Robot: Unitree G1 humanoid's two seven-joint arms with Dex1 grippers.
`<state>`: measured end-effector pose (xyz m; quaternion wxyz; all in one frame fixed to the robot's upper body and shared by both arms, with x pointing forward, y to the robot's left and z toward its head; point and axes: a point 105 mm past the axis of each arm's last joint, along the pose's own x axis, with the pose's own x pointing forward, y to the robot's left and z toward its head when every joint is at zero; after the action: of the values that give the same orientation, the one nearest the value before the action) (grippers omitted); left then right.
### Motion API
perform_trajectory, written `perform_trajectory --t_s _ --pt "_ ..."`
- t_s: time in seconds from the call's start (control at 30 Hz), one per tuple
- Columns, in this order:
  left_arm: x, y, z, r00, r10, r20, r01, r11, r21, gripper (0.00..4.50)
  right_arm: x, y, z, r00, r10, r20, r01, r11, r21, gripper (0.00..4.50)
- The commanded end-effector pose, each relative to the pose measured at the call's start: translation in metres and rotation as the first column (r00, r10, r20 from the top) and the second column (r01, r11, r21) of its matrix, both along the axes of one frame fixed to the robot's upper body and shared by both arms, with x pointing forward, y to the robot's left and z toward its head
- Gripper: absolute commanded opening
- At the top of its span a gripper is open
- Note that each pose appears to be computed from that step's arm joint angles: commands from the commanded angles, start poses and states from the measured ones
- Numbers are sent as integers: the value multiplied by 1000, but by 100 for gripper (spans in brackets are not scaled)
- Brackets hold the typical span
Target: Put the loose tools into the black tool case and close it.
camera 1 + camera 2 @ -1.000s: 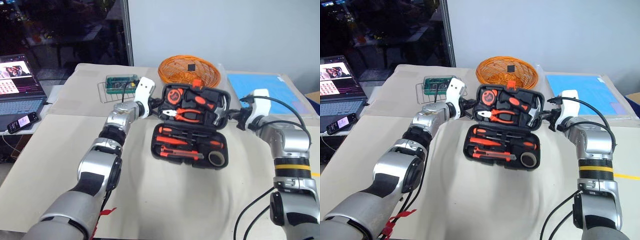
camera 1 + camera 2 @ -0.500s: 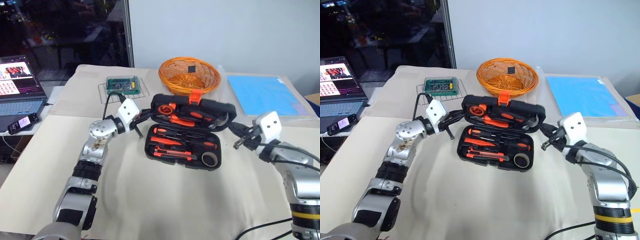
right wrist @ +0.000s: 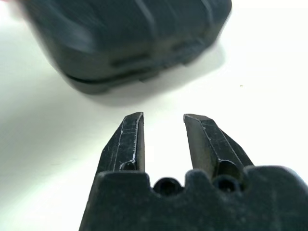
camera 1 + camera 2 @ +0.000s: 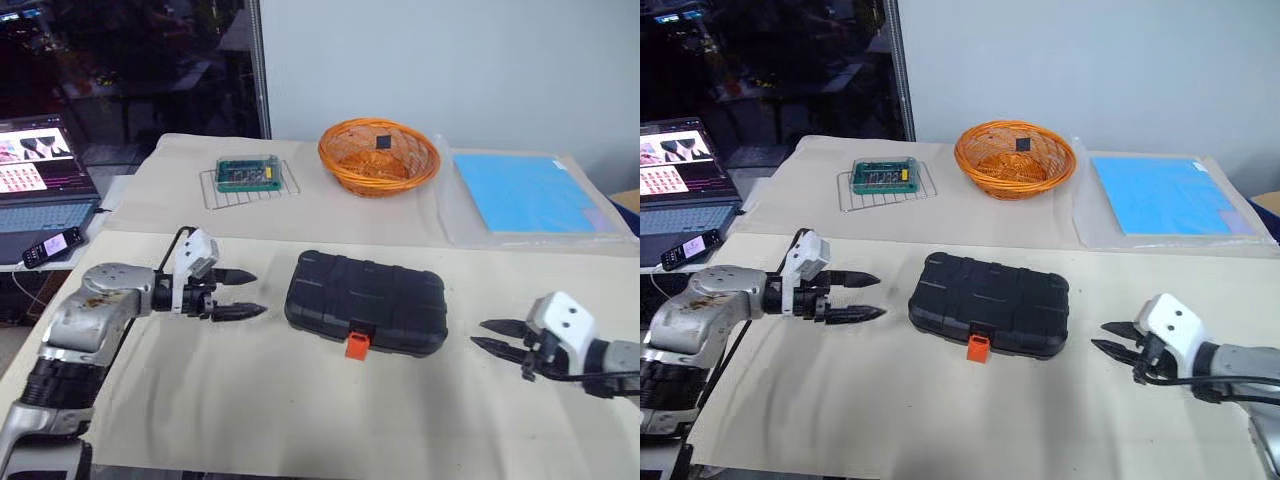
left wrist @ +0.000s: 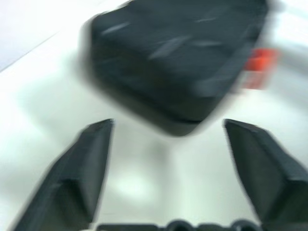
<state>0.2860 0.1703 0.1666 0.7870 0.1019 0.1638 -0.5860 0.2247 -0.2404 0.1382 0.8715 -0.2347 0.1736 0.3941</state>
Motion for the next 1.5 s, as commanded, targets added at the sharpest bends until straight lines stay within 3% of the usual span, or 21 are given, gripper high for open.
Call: perform_trajectory --t_s 0.03,0.1,0.13,0.27,0.47,0.53,0.67,0.8,0.93,1.07,1.2,1.3,1.5 --pt "-16 -14 18 995 -96 21 97 995 -32 450 -22 32 5 987 143 -76 -137 987 86 103" --pt "-20 -25 20 991 -130 41 131 991 -31 450 -30 60 -6 967 217 -132 -202 972 117 25" --pt "-20 -30 20 989 -134 60 136 990 -32 450 -30 70 -12 962 229 -149 -213 970 117 6" --pt "-13 -52 24 985 -128 116 136 989 -60 450 -14 89 -38 971 180 -160 -176 984 41 6" --pt "-4 -95 17 981 -166 96 177 978 -112 450 15 83 -58 988 39 -147 -50 996 -71 6" --pt "1 -104 5 985 -166 43 170 981 -91 450 27 77 -61 992 -10 -122 -4 993 -116 6" --pt "5 -108 -56 979 -144 -145 160 982 106 450 67 61 -46 986 -166 14 166 976 -142 6" --pt "7 -106 -65 975 -131 -181 157 977 142 450 84 61 -37 982 -176 64 184 971 -152 6" --pt "4 -106 -62 973 -177 -151 199 969 149 450 77 65 -34 989 -145 41 148 983 -111 6" --pt "4 -106 -57 967 -230 -106 244 958 150 450 47 79 -24 993 -111 -45 115 989 95 6" --pt "16 -102 -52 963 -264 -54 269 945 184 450 19 105 -9 991 -111 -78 130 942 311 102" --pt "17 -107 -55 954 -296 -42 298 934 197 450 12 112 -13 981 -176 -84 195 919 342 218" --pt "22 -106 -51 932 -362 -26 357 904 237 450 26 123 -25 916 -374 -145 401 843 359 415"
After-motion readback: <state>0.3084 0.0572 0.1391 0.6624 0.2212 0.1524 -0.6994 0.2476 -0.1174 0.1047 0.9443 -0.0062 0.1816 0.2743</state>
